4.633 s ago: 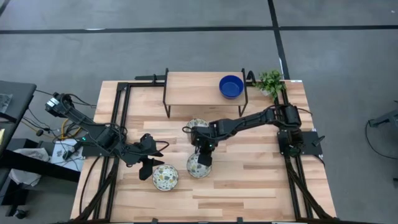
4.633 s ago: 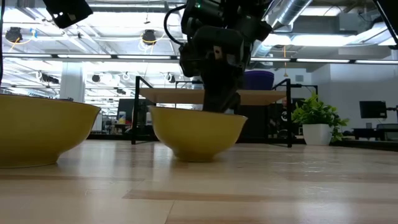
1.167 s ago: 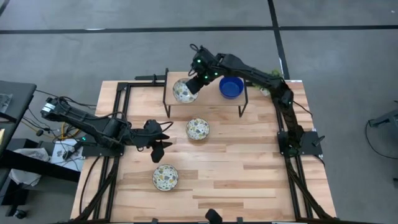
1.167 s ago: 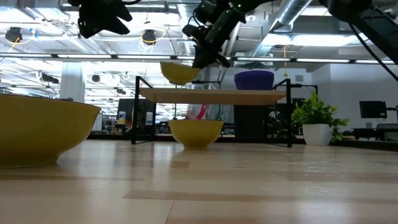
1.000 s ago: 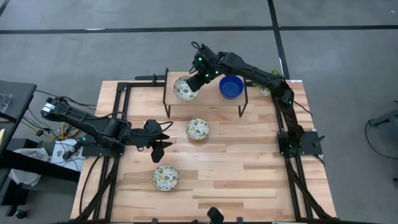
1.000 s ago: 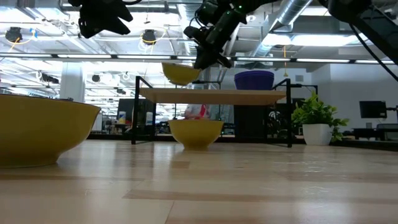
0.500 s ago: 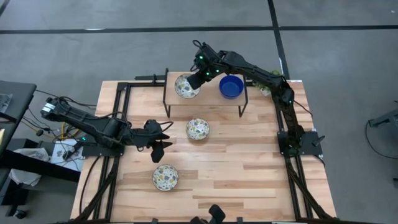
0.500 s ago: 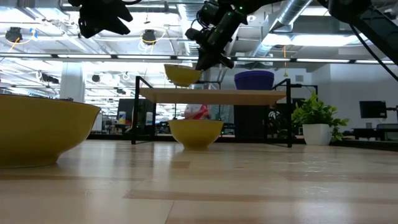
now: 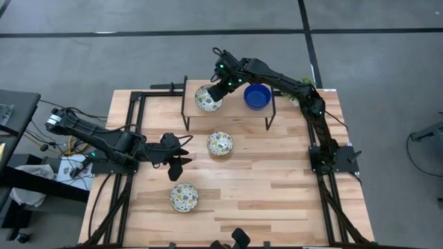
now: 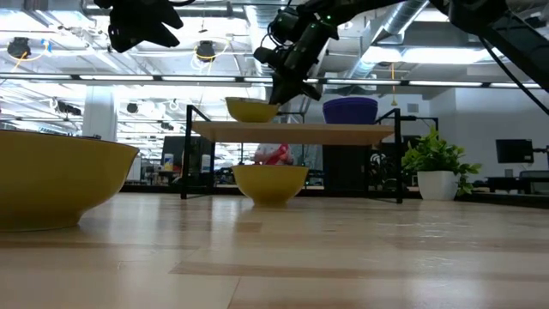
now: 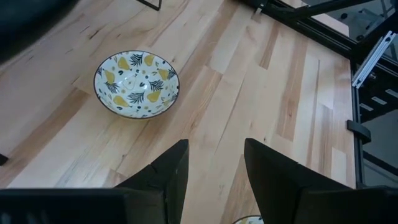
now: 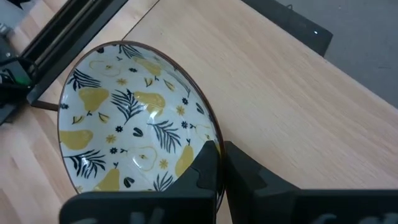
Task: Pick & Place Mini bowls
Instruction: Put the middle white patterned bowl on the shelf
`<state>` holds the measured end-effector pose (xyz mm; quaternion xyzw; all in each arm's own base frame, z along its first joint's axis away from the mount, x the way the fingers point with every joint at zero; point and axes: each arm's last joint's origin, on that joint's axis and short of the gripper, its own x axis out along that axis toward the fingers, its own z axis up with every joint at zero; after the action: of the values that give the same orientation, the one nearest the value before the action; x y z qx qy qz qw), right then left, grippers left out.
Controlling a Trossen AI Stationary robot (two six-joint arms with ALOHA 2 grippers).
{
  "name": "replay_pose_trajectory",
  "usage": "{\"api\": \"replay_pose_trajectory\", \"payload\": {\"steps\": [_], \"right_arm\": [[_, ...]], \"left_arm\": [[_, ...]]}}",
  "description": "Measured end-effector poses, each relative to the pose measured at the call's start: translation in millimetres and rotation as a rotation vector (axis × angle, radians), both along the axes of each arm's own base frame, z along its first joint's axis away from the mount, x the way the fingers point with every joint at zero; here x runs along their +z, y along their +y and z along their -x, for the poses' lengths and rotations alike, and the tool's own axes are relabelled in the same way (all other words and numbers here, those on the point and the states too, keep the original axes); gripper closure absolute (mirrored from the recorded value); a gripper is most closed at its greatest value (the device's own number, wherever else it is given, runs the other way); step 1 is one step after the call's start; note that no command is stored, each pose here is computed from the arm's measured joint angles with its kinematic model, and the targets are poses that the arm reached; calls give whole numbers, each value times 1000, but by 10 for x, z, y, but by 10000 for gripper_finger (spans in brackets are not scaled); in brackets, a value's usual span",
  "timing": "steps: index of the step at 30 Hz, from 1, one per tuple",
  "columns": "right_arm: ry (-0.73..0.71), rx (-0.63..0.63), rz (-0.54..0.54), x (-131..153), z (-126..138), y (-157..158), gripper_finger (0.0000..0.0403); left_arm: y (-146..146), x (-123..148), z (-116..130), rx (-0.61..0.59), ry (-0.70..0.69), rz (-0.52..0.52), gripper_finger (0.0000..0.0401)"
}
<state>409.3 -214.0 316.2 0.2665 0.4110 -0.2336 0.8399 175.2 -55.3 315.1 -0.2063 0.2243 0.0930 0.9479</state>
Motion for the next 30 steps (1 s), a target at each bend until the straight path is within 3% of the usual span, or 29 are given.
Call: {"api": "replay_pose_trajectory", "payload": {"steps": [9,20,30], "right_arm": [[8,16,8,-1,-2,14,378],[11,38,24,0,-4,15,379],[22,24,44,-2,-6,15,338]], "left_arm": [[0,2,0,0,-1,0,247],[0,2,0,0,-1,1,247],[-1,2,0,-1,-1,1,247]]}}
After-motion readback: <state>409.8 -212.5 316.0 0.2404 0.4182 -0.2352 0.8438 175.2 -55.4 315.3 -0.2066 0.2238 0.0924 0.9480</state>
